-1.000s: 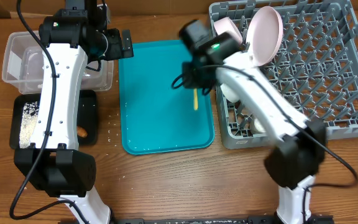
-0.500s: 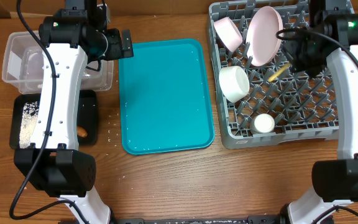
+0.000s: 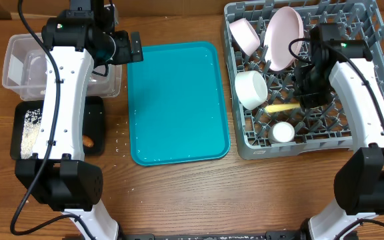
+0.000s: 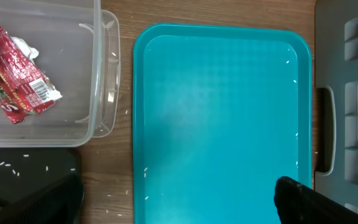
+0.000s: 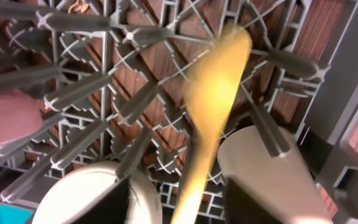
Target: Sort waste into correct bins and load items into the dishwasher
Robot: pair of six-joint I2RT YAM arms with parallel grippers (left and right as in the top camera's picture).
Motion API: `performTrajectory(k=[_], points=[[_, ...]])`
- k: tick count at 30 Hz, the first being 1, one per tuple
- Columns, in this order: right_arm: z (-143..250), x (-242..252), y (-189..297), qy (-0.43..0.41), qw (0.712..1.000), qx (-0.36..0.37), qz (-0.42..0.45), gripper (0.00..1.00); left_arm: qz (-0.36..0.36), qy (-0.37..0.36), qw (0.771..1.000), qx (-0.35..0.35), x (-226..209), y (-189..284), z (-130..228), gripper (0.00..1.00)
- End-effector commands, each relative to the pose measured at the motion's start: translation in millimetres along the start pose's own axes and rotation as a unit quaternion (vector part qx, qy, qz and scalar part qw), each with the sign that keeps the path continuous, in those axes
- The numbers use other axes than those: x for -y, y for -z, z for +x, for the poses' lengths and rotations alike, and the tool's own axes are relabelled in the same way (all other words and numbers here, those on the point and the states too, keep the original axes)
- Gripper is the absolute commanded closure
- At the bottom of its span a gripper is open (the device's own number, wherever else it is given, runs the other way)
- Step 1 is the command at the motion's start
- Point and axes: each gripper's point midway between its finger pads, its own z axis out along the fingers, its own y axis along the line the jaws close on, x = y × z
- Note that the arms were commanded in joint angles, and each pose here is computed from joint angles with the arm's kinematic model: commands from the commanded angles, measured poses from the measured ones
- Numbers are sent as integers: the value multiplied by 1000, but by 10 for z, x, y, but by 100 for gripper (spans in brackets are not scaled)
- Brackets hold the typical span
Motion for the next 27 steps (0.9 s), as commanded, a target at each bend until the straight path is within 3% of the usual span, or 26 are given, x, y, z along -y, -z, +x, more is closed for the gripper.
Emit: performTrajectory(k=[1, 8, 11, 14, 22, 27], points=[[-50, -219, 274, 31, 998, 2, -52, 2, -6, 6, 1000, -2, -62, -31, -1, 0], [-101, -434, 1211, 150, 976, 52, -148, 0, -6, 6, 1000, -2, -62, -31, -1, 0], [-50, -374, 1701, 231, 951, 81, -189, 0, -6, 6, 1000, -2, -62, -31, -1, 0], [107, -212, 2183, 338, 906, 99, -236, 0, -6, 6, 1000, -2, -62, -31, -1, 0], [246, 339, 2819, 349, 879, 141, -293, 0, -6, 6, 1000, -2, -62, -31, -1, 0], [175, 787, 2846, 411, 860, 189, -234, 0, -6, 6, 1000, -2, -62, -31, -1, 0]])
